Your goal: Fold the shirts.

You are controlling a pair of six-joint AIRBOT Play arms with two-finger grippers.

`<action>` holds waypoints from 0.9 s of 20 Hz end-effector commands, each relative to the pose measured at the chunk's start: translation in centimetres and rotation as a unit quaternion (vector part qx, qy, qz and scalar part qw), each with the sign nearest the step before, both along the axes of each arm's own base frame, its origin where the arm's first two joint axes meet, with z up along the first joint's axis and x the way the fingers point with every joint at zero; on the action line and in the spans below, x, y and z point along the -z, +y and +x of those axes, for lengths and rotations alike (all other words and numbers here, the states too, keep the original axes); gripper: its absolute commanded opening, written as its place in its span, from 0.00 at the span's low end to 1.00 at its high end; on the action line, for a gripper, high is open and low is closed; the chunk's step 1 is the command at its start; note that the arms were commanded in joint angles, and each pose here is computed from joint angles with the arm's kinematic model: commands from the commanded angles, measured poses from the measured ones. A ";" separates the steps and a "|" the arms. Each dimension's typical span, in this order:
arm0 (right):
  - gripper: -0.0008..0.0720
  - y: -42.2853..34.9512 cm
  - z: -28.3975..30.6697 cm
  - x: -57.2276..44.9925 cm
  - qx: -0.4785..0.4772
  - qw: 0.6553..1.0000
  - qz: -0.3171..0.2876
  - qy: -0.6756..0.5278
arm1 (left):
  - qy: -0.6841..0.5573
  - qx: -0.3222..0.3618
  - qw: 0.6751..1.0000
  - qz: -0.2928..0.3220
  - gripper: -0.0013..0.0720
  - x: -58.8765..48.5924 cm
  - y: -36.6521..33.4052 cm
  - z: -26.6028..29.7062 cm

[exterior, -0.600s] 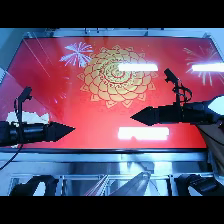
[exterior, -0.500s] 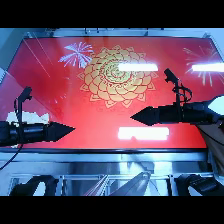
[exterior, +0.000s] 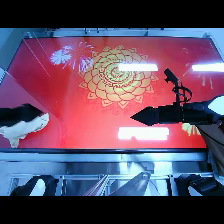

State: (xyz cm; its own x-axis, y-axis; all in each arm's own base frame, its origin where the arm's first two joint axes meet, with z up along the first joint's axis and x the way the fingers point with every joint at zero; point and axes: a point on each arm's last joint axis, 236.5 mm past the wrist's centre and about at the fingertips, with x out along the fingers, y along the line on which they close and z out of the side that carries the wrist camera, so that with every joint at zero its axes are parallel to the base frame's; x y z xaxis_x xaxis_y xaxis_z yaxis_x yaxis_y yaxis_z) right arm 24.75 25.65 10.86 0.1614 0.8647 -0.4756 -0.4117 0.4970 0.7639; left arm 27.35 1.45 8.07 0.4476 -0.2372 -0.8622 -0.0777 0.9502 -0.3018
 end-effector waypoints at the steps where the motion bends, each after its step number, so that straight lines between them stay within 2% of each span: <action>1: 0.04 0.0 0.0 0.1 -0.001 1.000 -0.001 0.001 | 0.063 -0.158 0.982 0.076 1.00 2.8 12.2 0.7; 5: 0.04 0.0 0.0 0.1 0.000 1.000 -0.001 0.002 | 0.121 -0.240 0.962 0.042 1.00 9.9 19.0 0.6; 9: 0.04 0.0 0.0 0.1 0.000 1.000 -0.001 0.002 | 0.173 -0.249 0.953 0.014 1.00 16.6 20.4 0.7; 10: 0.04 0.0 0.0 0.1 0.000 1.000 -0.001 0.002 | 0.185 -0.242 0.952 0.009 0.95 17.9 20.0 0.9; 11: 0.04 0.0 0.0 0.1 0.000 1.000 -0.001 0.002 | 0.197 -0.229 0.953 0.004 0.69 18.9 19.3 1.0; 12: 0.04 0.0 0.0 0.1 0.000 1.000 -0.001 0.002 | 0.205 -0.212 0.955 -0.003 0.15 19.6 18.2 1.4; 13: 0.04 0.0 0.0 0.1 0.000 1.000 -0.001 0.002 | 0.197 -0.190 0.962 -0.017 0.04 19.7 16.7 2.5; 15: 0.04 0.0 0.0 0.1 0.000 1.000 -0.001 0.002 | 0.140 -0.128 0.978 -0.086 0.04 17.1 11.7 6.7; 16: 0.04 0.0 0.0 0.1 0.000 1.000 -0.001 0.002 | 0.096 -0.085 0.982 -0.143 0.04 13.8 8.0 9.6; 18: 0.04 0.0 0.0 0.1 0.000 1.000 -0.001 0.002 | 0.010 0.016 0.965 -0.262 0.04 4.4 -0.3 13.7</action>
State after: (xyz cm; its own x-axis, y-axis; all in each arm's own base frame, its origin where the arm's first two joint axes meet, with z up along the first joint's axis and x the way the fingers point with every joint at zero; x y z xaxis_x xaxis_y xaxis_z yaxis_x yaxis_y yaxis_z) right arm 24.81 25.65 10.74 0.1610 0.8637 -0.4776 -0.4095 0.4988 0.7639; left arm 36.07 11.01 -5.87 0.3092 -0.3541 -0.8826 -0.3595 0.8157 -0.4532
